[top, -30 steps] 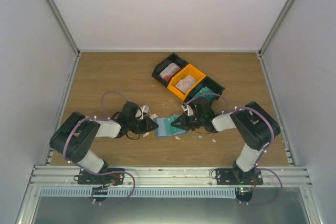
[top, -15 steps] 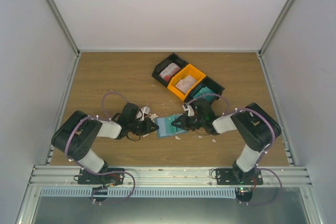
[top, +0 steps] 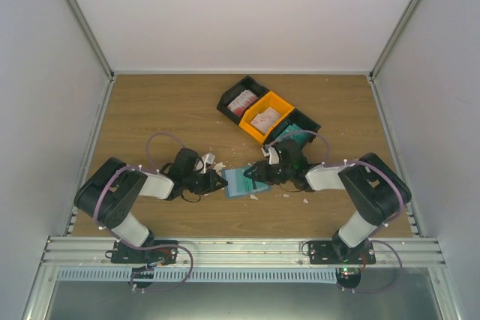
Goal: Put the credit cards into the card holder
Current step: Insert the credit card into the card holder.
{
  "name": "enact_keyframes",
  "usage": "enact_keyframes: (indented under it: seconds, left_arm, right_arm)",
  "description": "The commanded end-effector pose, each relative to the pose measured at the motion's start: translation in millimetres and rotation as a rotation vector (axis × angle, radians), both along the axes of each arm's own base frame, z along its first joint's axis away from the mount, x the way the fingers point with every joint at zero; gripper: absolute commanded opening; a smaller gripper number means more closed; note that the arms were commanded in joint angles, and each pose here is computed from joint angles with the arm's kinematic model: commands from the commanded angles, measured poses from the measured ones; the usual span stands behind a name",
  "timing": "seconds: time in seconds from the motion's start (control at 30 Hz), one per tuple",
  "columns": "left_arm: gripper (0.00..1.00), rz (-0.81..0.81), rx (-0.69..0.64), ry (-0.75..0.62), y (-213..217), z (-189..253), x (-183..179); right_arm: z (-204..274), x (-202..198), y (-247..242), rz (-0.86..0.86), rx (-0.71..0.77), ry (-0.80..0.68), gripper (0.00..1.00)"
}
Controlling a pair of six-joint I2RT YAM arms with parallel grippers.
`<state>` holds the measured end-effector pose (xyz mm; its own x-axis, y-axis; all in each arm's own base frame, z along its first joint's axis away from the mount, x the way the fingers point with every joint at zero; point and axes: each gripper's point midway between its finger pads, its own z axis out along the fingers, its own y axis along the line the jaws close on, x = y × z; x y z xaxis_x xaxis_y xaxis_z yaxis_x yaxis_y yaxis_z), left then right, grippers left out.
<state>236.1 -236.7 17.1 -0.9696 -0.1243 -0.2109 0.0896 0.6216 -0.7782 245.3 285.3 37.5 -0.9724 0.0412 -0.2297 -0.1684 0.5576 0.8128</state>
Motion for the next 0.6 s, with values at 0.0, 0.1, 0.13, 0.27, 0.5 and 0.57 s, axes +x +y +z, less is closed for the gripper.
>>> enact_keyframes:
  seconds: [0.0, 0.1, 0.13, 0.27, 0.5, 0.57]
  left_arm:
    - [0.08, -0.064, 0.025, 0.088, 0, -16, -27]
    - [0.09, -0.089, 0.011, 0.064, -7, -11, -26]
    - [0.09, -0.093, 0.005, 0.057, -9, -9, -26]
    - [0.09, -0.108, -0.015, 0.041, -12, -7, -27]
    - [0.09, -0.1, -0.028, 0.029, -15, -5, -25]
    - [0.08, -0.092, -0.023, 0.027, -15, -6, -25]
  right_arm:
    - [8, 14, -12, -0.03, -0.134, -0.101, 0.41]
    - [4, 18, -23, -0.052, -0.218, -0.107, 0.48]
    - [4, 19, -25, -0.059, -0.238, -0.109, 0.5]
    - [6, 20, -34, -0.092, -0.29, -0.108, 0.51]
    - [9, 0, -35, -0.106, -0.432, -0.066, 0.5]
    - [10, -8, -32, -0.108, -0.451, -0.048, 0.5]
